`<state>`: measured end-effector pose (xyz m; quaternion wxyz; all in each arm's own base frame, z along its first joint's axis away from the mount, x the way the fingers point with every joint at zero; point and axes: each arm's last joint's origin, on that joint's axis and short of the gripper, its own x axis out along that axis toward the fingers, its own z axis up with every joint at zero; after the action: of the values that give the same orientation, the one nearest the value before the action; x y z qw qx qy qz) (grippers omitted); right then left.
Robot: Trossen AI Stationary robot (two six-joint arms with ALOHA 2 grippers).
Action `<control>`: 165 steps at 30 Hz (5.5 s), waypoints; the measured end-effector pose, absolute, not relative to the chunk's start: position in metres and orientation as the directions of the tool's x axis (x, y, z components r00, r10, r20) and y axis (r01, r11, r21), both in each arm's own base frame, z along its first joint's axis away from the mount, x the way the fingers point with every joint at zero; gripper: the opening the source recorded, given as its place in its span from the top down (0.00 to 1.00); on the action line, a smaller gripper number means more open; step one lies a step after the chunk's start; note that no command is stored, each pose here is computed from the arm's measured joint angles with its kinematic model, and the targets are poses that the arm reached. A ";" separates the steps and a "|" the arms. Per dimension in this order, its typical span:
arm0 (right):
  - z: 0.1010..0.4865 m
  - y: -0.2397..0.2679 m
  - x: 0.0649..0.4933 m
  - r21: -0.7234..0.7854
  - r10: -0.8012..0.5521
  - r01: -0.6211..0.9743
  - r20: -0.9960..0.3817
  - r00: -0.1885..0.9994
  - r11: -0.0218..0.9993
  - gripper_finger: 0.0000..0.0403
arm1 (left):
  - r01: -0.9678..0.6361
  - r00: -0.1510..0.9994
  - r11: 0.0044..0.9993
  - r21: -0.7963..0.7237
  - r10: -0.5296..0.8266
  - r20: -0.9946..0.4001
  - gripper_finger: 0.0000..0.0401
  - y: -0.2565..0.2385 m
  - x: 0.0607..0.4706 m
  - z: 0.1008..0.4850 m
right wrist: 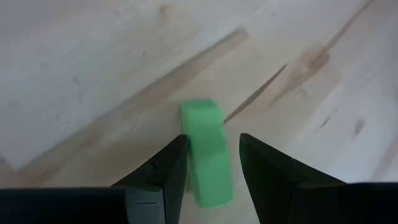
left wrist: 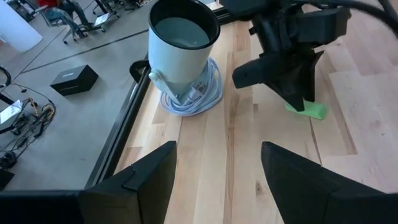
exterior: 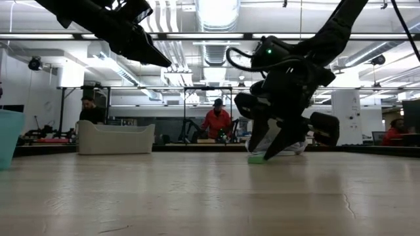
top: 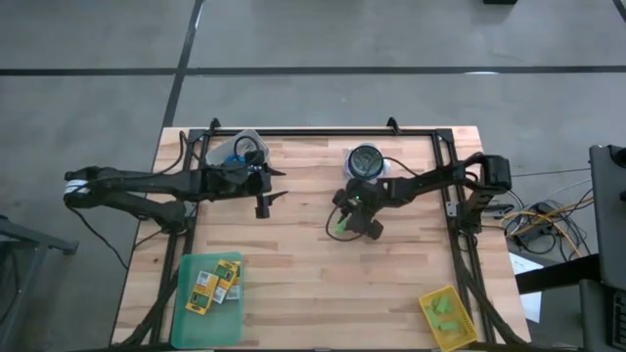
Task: Pick & Place School Supplies
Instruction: Put the green eraser into the yellow bin
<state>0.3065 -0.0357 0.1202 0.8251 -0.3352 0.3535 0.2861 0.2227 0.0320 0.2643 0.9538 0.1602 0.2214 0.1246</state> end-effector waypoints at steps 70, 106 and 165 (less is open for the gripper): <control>0.119 -0.036 0.306 -0.294 0.253 -0.688 -0.777 0.577 0.664 0.59 | -0.167 0.871 0.917 0.361 0.309 -0.382 0.40 0.032 0.223 0.264; 0.118 -0.038 0.305 -0.223 0.240 -0.618 -0.783 0.574 0.754 0.83 | -0.167 0.871 0.918 0.361 0.309 -0.382 0.40 0.032 0.223 0.264; 0.109 -0.051 0.305 -0.233 0.272 -0.664 -0.780 0.564 0.710 0.63 | -0.167 0.871 0.918 0.361 0.309 -0.382 0.40 0.032 0.223 0.264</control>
<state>0.3051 -0.0508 0.1091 0.8449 -0.2611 0.3758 0.2769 0.2227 0.0320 0.2643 0.9538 0.1603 0.2214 0.1247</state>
